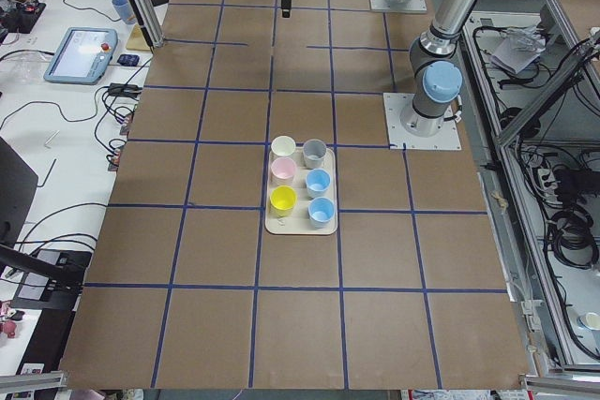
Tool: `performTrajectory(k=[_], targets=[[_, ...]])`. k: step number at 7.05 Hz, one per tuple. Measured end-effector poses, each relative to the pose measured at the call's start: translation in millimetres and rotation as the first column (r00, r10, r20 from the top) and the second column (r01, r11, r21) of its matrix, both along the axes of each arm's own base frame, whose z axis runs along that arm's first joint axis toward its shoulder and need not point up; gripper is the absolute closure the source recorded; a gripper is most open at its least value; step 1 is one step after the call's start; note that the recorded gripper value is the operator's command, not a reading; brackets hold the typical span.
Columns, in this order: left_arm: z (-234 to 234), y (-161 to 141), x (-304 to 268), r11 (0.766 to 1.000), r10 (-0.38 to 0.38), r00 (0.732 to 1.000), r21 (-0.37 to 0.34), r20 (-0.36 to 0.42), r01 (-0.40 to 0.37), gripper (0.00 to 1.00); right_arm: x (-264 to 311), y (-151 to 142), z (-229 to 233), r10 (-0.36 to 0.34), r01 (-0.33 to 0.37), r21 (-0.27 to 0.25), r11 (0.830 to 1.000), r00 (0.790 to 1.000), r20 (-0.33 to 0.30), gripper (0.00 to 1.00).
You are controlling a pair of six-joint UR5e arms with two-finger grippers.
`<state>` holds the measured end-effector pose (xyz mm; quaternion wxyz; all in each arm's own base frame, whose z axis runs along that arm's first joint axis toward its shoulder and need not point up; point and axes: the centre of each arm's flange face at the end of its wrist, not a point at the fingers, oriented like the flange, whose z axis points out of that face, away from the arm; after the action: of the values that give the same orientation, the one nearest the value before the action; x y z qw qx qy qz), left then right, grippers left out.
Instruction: Transfer IKEA cup to right arm and place on rack
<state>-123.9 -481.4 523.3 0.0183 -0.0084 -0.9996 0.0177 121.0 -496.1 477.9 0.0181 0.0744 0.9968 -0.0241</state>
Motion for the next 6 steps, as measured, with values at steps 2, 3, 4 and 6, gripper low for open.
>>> performTrajectory(k=[2, 3, 4, 6], targets=[[0.7, 0.8, 0.1, 1.0, 0.0, 1.0, -0.002, 0.0, 0.0, 0.0, -0.1, 0.0, -0.1, 0.001, -0.001, 0.0, 1.0, 1.0, 0.0, 0.0], [0.9, 2.0, 0.1, 1.0, 0.0, 1.0, -0.002, 0.001, 0.0, 0.0, -0.1, -0.1, -0.1, 0.001, -0.001, 0.0, 1.0, 1.0, -0.001, 0.0], [0.3, 4.1, -0.1, 1.0, 0.0, 1.0, 0.0, 0.002, 0.0, 0.0, 0.0, -0.1, -0.1, 0.001, -0.001, 0.0, 1.0, 1.0, 0.0, 0.0], [-2.2, 7.2, -0.1, 1.0, -0.001, 1.0, 0.008, 0.005, 0.001, 0.0, -0.1, -0.1, -0.1, 0.001, -0.001, 0.0, 1.0, 1.0, -0.001, 0.0]])
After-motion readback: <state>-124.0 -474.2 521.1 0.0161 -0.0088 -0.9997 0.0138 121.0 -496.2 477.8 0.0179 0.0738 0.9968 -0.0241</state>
